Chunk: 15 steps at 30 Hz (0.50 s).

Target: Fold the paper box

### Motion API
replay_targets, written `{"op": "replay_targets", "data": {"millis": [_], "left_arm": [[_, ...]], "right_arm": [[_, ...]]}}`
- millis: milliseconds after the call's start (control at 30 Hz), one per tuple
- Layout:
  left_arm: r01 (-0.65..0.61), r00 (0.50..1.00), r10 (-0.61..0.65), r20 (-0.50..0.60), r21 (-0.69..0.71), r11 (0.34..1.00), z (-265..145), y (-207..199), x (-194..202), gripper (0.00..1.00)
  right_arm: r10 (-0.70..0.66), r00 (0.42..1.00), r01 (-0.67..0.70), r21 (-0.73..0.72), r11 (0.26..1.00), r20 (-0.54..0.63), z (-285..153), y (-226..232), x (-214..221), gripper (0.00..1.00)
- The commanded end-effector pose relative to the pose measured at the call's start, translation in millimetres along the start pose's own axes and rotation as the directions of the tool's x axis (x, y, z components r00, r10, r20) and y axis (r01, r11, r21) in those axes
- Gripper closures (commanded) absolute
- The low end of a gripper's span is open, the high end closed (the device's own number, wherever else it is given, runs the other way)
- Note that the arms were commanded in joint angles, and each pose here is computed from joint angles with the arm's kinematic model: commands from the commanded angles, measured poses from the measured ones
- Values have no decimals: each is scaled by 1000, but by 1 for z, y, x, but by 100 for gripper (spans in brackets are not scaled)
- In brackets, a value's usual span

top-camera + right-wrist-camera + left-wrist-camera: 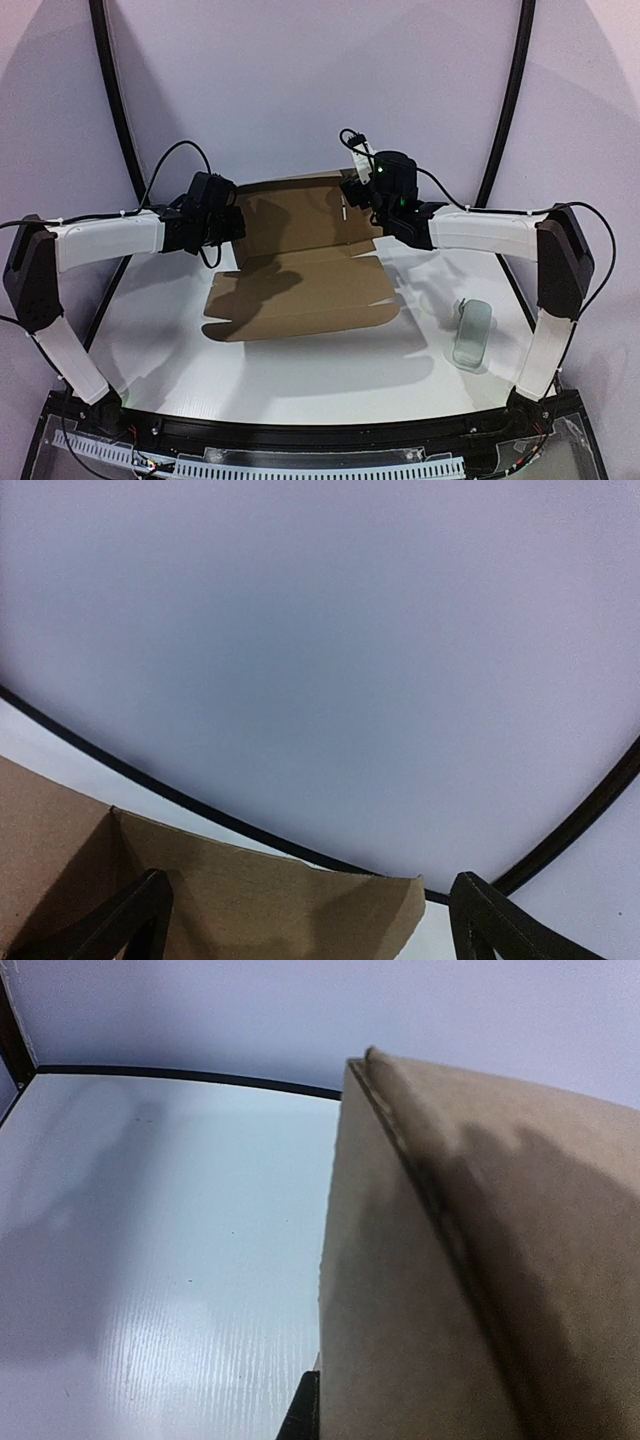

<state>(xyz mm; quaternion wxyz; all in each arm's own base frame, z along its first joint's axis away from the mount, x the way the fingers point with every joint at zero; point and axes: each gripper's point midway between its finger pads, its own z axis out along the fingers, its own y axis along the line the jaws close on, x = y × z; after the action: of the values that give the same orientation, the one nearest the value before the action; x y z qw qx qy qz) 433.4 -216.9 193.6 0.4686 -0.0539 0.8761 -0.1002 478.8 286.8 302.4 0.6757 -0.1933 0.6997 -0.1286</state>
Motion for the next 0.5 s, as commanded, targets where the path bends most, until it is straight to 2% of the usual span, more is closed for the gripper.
{"op": "replay_targets", "data": {"millis": [0,167,300,467], "left_arm": [[22,999,-28,37,160,987,-18,-47,-20,99],[64,997,-66,29,75,995,-1,-15,-16,99],[135,989,-143,47,142,981,10,-5,-18,99],[171,979,-187,80,176,969,21,8,-31,99]], "right_arm": [[62,996,-60,-28,998,64,-13,11,-28,2],[77,997,-77,2,997,12,-22,-31,-26,2],[155,987,-155,-13,988,-44,-35,-69,-12,2],[240,952,-265,-116,957,-189,-49,-85,19,2]]}}
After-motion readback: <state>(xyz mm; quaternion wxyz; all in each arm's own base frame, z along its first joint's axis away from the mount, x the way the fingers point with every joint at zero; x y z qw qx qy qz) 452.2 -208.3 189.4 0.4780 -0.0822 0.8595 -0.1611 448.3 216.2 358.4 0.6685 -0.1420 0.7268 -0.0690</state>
